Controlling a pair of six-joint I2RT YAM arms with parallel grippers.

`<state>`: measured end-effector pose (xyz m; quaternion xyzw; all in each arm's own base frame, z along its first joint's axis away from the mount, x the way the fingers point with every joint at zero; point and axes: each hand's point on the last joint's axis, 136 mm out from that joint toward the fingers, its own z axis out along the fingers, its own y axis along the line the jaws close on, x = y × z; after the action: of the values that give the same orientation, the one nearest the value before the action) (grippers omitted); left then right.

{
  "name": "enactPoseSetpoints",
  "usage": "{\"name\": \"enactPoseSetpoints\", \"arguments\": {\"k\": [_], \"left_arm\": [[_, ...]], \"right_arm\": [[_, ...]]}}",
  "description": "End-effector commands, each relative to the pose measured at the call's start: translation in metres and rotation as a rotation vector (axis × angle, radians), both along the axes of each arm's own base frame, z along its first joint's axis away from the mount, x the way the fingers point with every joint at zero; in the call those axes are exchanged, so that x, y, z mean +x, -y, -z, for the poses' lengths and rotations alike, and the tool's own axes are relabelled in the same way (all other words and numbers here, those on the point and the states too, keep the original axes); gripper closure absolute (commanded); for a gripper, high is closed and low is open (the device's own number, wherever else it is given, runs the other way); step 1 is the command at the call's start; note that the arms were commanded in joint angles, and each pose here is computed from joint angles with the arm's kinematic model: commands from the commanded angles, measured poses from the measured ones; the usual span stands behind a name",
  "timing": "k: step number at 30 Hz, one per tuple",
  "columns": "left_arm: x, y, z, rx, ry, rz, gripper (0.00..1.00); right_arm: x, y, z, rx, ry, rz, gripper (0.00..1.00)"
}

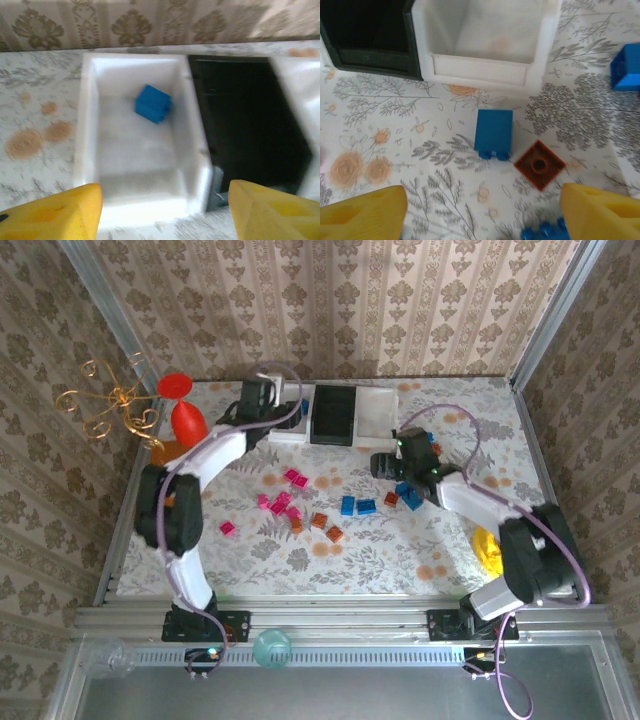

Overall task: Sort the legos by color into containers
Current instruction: Pick up the lego from the center of the table.

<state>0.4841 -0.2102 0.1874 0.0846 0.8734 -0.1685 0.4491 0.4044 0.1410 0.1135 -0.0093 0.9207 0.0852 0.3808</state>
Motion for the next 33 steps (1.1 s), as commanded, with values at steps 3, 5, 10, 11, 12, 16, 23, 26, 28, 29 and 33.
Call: {"name": "enactPoseSetpoints", "arguments": {"k": [3,5,10,11,12,16,23,26,28,29,33], "left_arm": [[-0.052,0.001,0.006,-0.211,-0.028,0.014,0.3],[-0.069,-0.001,0.009,-0.229,-0.047,0.026,0.3],[-0.098,0.004,0.014,-0.219,-0.069,0.063,0.29],[-0.103,0.006,0.015,-0.216,-0.072,0.069,0.28],[-0.106,0.007,0.016,-0.213,-0.075,0.077,0.28],[-0.121,0.016,0.022,-0.18,-0.099,0.118,0.27],[-0.131,0.007,0.032,-0.145,-0.102,0.101,0.26],[-0.131,-0.002,0.039,-0.121,-0.106,0.074,0.26],[-0.13,-0.01,0.043,-0.122,-0.104,0.041,0.25],[-0.131,-0.013,0.045,-0.129,-0.103,0.03,0.25],[-0.121,-0.044,0.047,-0.189,-0.084,-0.07,0.25]], "right_arm": [[0.018,-0.002,0.028,-0.094,-0.136,0.011,0.3],[0.026,-0.003,0.035,-0.122,-0.157,0.018,0.33],[0.037,0.002,0.052,-0.172,-0.199,0.056,0.36],[0.039,0.003,0.056,-0.178,-0.205,0.063,0.37],[0.041,0.002,0.058,-0.176,-0.209,0.059,0.37],[0.048,-0.004,0.071,-0.179,-0.239,0.048,0.42],[0.056,-0.015,0.082,-0.17,-0.246,0.003,0.54],[0.054,-0.026,0.08,-0.162,-0.252,-0.042,0.66],[0.047,-0.04,0.068,-0.131,-0.232,-0.095,0.71],[0.043,-0.049,0.059,-0.101,-0.212,-0.121,0.72],[0.026,-0.114,0.0,0.149,-0.059,-0.304,0.72]]}}
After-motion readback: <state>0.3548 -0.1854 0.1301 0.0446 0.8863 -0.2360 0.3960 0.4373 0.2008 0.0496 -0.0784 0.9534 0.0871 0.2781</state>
